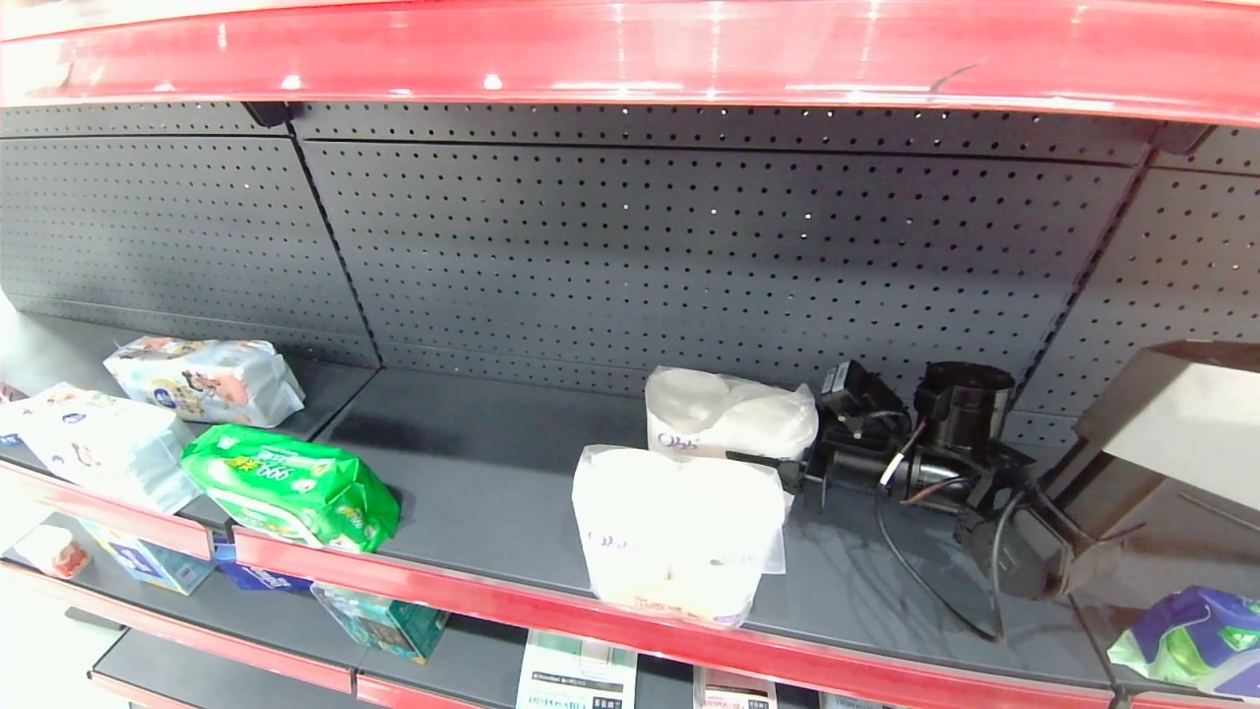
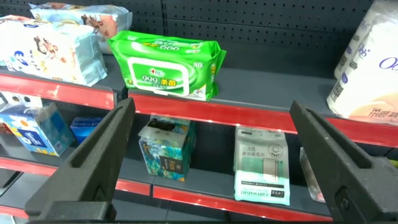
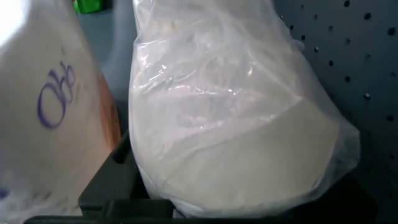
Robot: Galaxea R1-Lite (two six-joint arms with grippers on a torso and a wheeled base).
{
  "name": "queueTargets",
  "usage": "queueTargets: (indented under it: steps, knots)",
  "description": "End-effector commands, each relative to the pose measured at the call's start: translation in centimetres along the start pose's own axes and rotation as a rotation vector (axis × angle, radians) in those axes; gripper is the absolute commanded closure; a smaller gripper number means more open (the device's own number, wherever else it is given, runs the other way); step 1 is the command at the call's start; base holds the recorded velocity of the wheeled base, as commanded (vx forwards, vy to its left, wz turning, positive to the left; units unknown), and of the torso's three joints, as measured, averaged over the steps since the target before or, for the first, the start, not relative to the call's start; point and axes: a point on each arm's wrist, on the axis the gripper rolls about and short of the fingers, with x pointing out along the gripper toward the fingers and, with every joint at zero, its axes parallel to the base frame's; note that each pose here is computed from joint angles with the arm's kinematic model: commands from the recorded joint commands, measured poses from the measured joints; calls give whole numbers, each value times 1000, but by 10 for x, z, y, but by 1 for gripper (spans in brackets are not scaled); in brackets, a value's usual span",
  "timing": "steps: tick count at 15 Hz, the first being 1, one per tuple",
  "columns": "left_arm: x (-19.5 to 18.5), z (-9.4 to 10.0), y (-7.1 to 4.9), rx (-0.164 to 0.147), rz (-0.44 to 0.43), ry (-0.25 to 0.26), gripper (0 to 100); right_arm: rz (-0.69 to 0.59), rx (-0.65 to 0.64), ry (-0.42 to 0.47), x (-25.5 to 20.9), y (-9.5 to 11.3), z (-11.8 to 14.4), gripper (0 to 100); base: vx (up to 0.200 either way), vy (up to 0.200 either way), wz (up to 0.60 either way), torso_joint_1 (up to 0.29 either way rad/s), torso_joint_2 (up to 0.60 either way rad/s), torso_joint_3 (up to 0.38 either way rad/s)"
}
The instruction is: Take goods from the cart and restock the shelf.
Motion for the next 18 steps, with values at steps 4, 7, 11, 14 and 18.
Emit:
queueTargets:
  steps: [4, 7, 11, 14, 18]
  knots:
    - [0, 0, 0, 0, 0, 0, 0, -18, 19, -9, 18, -1, 0, 100, 0, 0, 0, 0, 0, 0]
    - [0, 0, 0, 0, 0, 0, 0, -27, 25, -3, 11, -3, 0, 100, 0, 0, 0, 0, 0, 0]
    - [0, 0, 0, 0, 0, 0, 0, -9, 36, 1, -2, 0, 1, 100, 0, 0, 0, 0, 0, 0]
    - [0, 0, 0, 0, 0, 0, 0, 8, 29, -5, -4, -1, 0, 100, 0, 0, 0, 0, 0, 0]
    - [0, 0, 0, 0, 0, 0, 0, 19, 28, -9, -2, 2, 2, 100, 0, 0, 0, 0, 0, 0]
